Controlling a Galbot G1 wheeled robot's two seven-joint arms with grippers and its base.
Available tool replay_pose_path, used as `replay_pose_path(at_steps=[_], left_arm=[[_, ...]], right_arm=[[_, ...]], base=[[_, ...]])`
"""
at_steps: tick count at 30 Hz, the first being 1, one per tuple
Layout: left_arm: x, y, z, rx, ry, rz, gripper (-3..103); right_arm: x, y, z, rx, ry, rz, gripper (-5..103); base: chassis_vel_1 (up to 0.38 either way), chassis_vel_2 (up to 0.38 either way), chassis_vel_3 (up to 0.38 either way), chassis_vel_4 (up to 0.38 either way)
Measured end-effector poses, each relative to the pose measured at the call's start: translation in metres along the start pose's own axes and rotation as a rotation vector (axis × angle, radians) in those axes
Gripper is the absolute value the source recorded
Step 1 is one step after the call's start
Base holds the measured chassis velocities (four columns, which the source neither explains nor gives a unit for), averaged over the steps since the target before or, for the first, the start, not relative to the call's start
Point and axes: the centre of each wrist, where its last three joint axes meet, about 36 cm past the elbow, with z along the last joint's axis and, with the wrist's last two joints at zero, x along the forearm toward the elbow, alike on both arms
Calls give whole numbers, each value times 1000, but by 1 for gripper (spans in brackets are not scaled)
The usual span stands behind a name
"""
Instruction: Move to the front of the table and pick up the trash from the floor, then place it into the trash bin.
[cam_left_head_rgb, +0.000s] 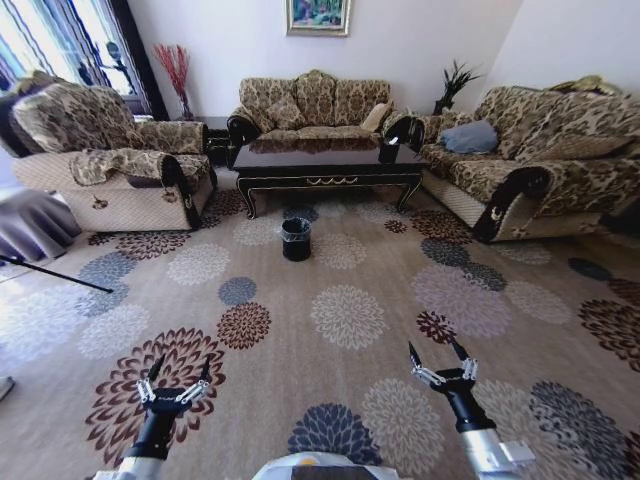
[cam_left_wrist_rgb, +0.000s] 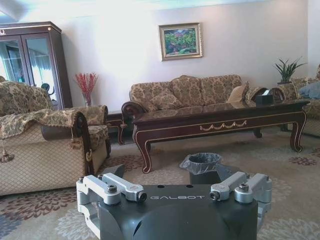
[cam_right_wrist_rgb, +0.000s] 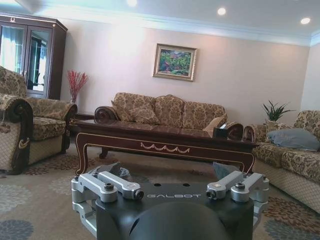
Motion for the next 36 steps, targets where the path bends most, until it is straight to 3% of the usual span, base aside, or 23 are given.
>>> replay_pose_path(at_steps=[36], left_arm=[[0,0,0,0,0,0,100]], right_arm=[[0,0,0,0,0,0,100]], base=[[0,0,0,0]])
